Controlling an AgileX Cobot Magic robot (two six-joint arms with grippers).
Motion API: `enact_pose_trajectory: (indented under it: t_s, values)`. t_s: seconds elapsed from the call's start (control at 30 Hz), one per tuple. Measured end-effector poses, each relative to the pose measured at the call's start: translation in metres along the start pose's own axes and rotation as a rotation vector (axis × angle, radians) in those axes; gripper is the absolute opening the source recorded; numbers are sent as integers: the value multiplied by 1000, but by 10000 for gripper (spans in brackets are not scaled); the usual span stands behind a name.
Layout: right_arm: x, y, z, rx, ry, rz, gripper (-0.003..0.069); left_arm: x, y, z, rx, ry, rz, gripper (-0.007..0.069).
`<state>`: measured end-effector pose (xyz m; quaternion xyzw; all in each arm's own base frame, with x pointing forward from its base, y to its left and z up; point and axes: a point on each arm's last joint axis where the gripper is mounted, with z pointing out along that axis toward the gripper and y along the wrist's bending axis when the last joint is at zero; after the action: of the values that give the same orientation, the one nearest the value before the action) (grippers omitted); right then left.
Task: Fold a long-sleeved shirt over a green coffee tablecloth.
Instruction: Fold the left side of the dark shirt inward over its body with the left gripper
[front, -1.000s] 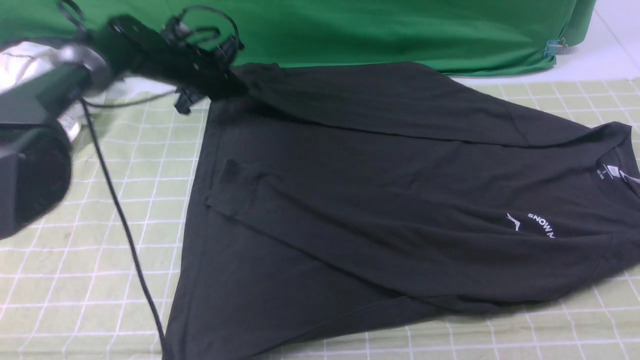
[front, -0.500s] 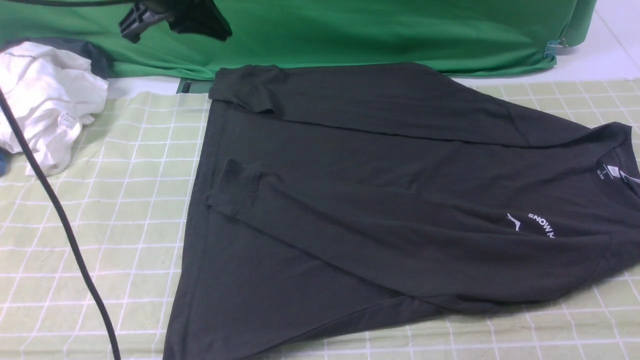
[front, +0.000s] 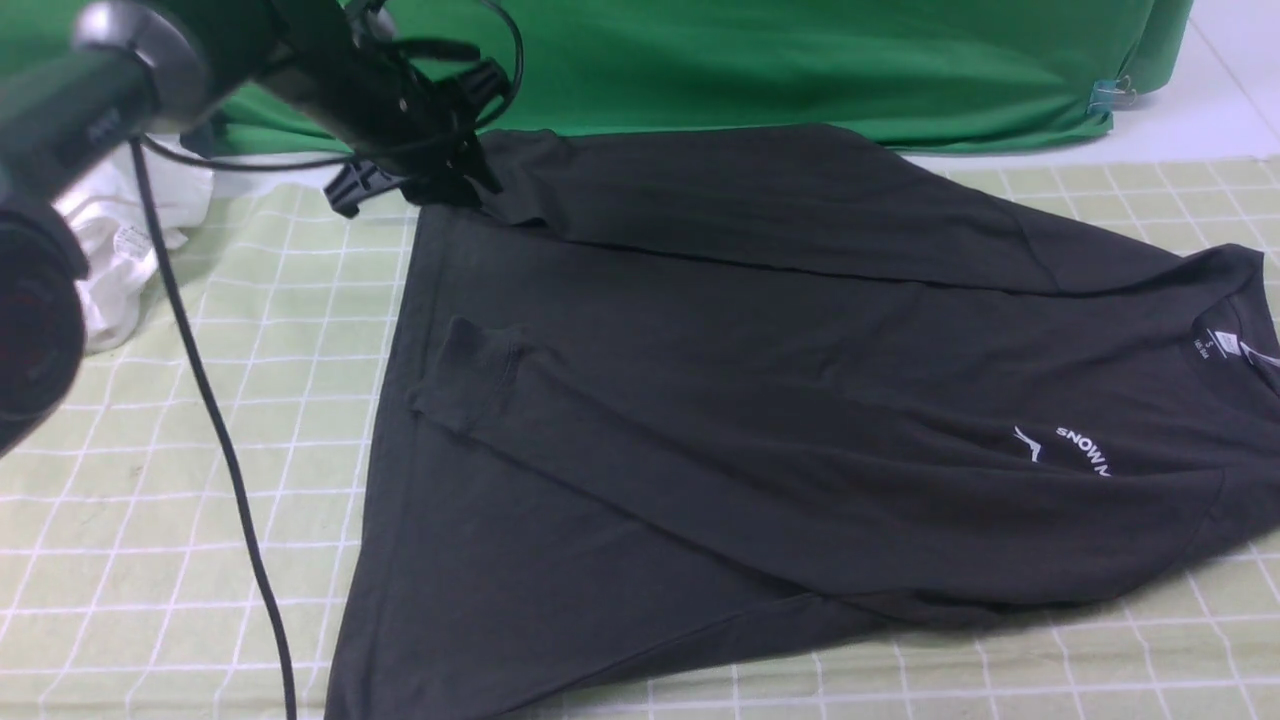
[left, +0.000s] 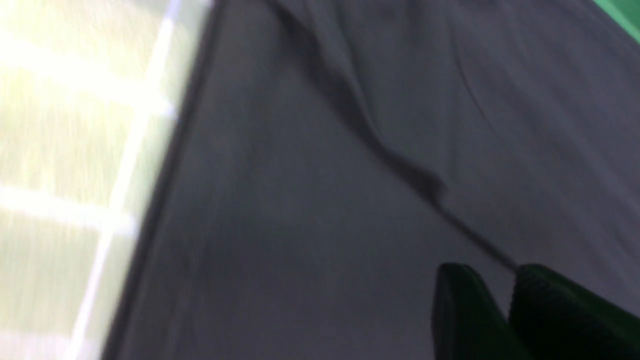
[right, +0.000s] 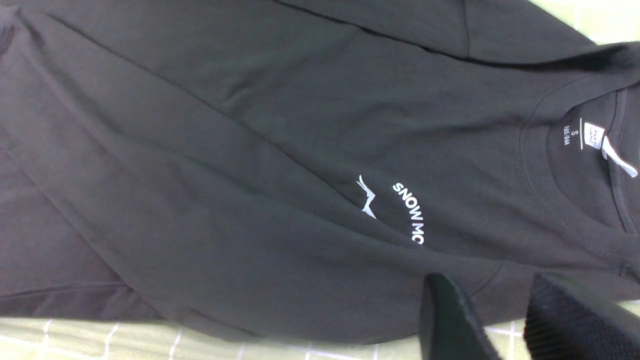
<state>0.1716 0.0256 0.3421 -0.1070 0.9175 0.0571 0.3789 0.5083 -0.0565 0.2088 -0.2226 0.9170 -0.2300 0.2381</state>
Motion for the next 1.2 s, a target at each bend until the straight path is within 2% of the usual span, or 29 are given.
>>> enact_pose_trajectory:
  t_s: [0.2, 0.37, 0.5, 0.77, 1.07, 1.13, 1.2]
  values:
    - [0, 0, 0, 0, -1, 4, 237, -7, 16, 35, 9, -121, -24, 345]
    - [0, 0, 0, 1, -3, 4, 237, -11, 29, 52, 21, -172, -183, 371]
    - [0, 0, 0, 1, -4, 4, 237, -12, 37, 60, 25, -187, -237, 339]
    - [-2, 0, 0, 5, -23, 5, 237, -14, 40, 74, 106, -234, -378, 260]
    - [-3, -1, 0, 7, -30, 5, 237, -14, 44, 83, 154, -258, -515, 244]
    - [-3, -1, 0, 7, -30, 5, 237, -14, 45, 85, 161, -260, -535, 213]
    - [-3, -1, 0, 7, -30, 6, 237, -14, 46, 87, 159, -259, -542, 142]
